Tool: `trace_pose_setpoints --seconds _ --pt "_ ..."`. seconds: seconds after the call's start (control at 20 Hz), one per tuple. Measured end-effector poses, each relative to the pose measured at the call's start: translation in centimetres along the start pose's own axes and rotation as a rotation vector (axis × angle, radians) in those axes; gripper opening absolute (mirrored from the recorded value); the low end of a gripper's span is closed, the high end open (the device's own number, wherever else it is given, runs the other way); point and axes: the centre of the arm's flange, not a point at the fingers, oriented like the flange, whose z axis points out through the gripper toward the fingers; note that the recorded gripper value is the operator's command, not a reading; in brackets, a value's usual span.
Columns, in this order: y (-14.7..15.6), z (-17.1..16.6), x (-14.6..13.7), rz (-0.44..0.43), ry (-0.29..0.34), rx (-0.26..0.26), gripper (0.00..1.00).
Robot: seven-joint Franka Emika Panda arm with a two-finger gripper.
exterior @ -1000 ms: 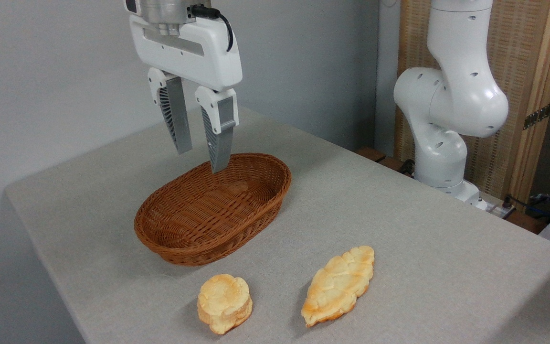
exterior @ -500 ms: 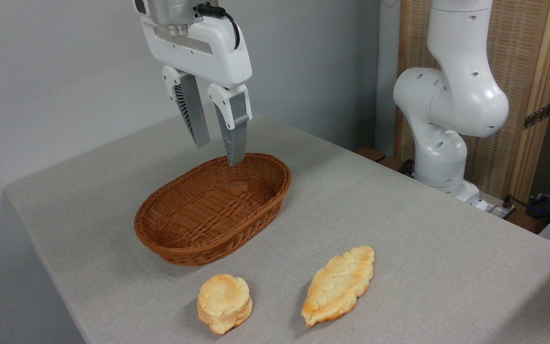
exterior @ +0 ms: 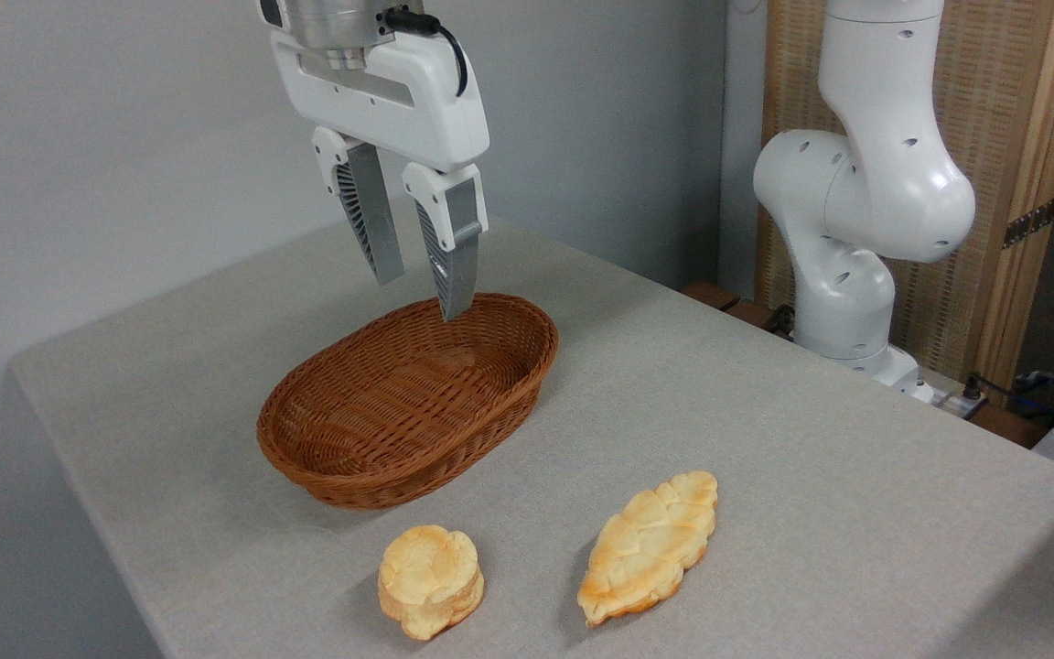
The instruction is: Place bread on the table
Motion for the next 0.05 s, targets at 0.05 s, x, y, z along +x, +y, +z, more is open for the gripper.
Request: trace_pose_setpoints --seconds 0.05 --pt "-0.03 0.00 -0.02 -0.001 0.000 0.000 1.00"
